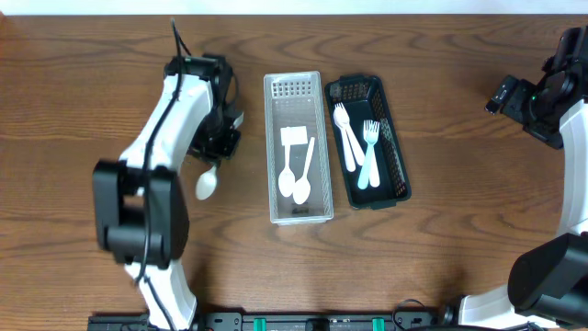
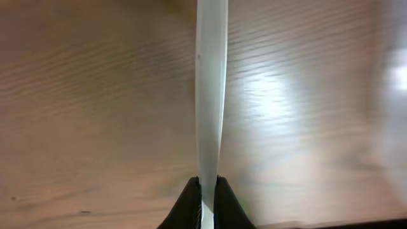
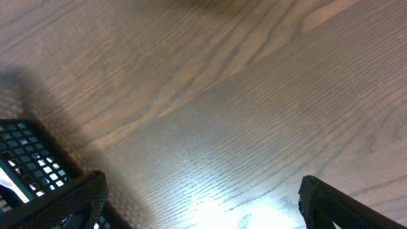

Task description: Pack container

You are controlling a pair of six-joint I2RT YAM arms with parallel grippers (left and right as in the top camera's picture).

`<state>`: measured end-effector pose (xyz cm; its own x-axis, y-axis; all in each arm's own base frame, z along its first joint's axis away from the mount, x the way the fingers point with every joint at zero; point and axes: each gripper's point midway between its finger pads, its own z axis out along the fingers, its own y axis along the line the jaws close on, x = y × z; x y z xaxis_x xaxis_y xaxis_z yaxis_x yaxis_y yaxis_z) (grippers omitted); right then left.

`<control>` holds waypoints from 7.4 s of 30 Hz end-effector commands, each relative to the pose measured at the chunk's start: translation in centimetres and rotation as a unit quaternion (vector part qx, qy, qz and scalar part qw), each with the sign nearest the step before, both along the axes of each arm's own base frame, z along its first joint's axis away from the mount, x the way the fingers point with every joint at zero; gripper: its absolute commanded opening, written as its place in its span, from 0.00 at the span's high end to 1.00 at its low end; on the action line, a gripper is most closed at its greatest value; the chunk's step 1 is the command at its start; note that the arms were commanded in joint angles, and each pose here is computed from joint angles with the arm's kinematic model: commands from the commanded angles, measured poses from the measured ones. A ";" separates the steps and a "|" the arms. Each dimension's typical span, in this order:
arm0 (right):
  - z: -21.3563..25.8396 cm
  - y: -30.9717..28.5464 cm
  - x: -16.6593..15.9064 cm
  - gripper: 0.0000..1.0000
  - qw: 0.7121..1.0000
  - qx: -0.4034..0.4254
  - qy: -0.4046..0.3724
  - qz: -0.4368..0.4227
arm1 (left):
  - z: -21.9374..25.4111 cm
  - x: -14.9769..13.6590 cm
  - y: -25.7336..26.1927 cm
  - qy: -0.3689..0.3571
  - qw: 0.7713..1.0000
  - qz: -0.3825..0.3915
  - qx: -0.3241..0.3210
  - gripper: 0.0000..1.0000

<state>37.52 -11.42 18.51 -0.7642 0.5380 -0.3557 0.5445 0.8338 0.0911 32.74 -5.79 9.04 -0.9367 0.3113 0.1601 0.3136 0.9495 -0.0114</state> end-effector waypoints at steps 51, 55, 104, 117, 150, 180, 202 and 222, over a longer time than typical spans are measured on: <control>-0.6 0.2 -0.7 0.01 1.000 0.006 0.019 0.002 | -5.1 10.3 5.0 -0.130 0.971 -0.203 -0.016 0.44; -0.6 0.2 -0.7 0.01 1.000 0.006 0.019 0.003 | -6.8 10.0 5.2 -0.108 0.962 -0.249 -0.020 0.45; -0.7 0.3 -0.7 0.01 1.000 0.005 0.020 0.007 | 8.6 3.9 -12.5 -0.194 0.956 0.132 -0.174 0.94; -0.7 0.7 -0.6 0.01 0.998 -0.012 0.027 0.064 | 6.7 5.5 -14.6 -0.191 0.958 0.117 -0.178 0.49; -15.6 20.3 -5.3 0.99 0.943 0.115 0.067 0.304 | 21.9 -2.6 -7.9 -0.312 0.918 0.111 -0.218 0.48; 25.8 14.1 -16.3 0.41 0.849 -0.103 -0.450 0.256 | 33.9 -21.2 6.2 -0.611 0.767 0.138 -0.140 0.02; 25.7 13.3 -24.3 0.01 0.833 -0.108 -0.482 0.250 | 30.2 -25.4 8.3 -0.577 0.798 0.141 -0.103 0.02; 25.4 11.6 -24.2 0.01 0.855 -0.096 -0.478 0.179 | 30.2 -25.4 8.3 -0.577 0.798 0.141 -0.103 0.02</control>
